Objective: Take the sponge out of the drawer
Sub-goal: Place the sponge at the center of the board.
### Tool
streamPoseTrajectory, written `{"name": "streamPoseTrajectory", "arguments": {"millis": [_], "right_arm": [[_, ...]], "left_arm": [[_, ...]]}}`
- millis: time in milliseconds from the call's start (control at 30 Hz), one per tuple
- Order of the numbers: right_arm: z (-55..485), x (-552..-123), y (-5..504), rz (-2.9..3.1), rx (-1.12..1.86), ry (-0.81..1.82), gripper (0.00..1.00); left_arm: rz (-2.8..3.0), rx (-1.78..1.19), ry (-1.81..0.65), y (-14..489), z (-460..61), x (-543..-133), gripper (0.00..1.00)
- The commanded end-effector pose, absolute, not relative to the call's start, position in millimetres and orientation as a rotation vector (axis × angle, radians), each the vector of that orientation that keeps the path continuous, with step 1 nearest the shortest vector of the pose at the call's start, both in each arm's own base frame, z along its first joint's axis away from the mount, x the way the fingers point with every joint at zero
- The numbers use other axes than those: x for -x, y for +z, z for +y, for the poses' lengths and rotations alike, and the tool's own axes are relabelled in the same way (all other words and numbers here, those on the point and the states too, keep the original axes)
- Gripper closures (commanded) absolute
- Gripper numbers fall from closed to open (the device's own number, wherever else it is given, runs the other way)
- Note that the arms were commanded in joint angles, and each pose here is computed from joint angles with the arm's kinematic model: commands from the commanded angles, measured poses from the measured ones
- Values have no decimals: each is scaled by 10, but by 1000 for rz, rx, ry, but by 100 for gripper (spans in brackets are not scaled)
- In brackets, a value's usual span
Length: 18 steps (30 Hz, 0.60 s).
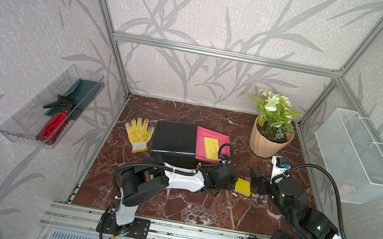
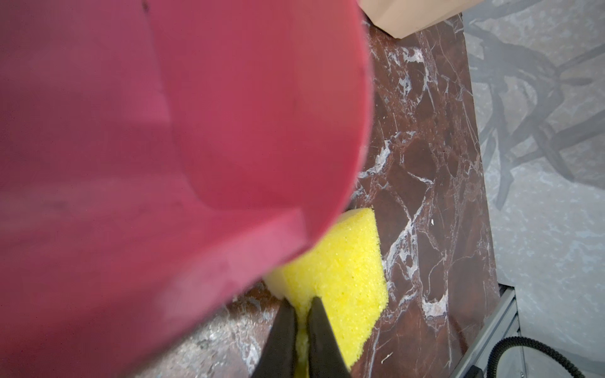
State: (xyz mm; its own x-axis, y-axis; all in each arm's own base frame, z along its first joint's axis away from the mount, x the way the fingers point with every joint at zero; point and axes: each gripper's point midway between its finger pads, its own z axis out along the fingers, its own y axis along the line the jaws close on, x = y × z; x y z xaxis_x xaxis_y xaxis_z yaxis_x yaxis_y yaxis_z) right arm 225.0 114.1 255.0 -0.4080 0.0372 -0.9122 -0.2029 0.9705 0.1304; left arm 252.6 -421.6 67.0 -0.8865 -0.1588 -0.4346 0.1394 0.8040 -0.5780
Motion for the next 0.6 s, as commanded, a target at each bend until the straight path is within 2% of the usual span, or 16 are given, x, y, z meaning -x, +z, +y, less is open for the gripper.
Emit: {"name": "streamPoseTrajectory", "arguments": {"millis": [0, 167, 333, 567], "right_arm": [[1086, -2264, 2504, 1981, 112, 217, 9], [1084, -2269, 2498, 1982, 109, 213, 9], [1082, -2274, 2495, 1983, 109, 209, 9], [1099, -2323, 2533, 1980, 111, 191, 8]], "left_arm": [[2523, 45, -855, 657, -4171, -2539, 81], [2512, 50, -851, 695, -4128, -2529, 66], [2477, 38, -845, 798, -4094, -2510, 60], [2361, -153, -842, 1434, -4041, -2334, 48]]}}
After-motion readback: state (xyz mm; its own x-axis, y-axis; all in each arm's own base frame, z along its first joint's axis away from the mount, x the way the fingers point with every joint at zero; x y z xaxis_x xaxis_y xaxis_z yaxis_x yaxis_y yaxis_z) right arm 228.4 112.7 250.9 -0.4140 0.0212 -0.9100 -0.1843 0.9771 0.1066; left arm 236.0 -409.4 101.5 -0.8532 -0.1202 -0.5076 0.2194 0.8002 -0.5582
